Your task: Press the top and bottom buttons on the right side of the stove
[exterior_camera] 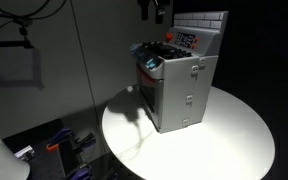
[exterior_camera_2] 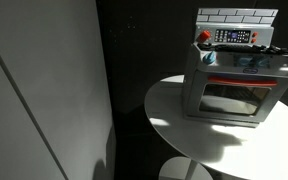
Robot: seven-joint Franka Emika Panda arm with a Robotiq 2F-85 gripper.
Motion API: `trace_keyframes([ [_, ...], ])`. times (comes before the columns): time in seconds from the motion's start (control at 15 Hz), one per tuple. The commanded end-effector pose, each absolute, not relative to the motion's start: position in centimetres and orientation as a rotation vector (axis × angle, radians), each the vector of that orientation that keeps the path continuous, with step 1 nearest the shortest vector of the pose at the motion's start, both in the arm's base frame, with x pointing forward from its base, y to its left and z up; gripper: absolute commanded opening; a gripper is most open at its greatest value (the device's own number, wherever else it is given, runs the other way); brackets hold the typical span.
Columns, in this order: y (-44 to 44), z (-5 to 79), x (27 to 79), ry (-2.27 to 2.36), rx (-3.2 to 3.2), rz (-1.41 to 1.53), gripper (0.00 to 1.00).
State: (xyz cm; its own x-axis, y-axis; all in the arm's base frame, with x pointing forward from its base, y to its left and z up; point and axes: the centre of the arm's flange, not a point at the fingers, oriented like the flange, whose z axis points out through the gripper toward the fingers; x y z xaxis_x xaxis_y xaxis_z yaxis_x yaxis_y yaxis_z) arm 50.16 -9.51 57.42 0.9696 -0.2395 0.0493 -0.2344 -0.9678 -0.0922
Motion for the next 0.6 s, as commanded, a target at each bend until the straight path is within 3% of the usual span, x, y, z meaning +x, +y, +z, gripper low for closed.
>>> trace_keyframes([
  [0.0, -9.1, 59.8, 47.2, 0.383, -3.049, -0.104, 1.0],
  [0.53, -9.0, 60.6, 46.7, 0.351, -3.035, -0.07, 1.0],
])
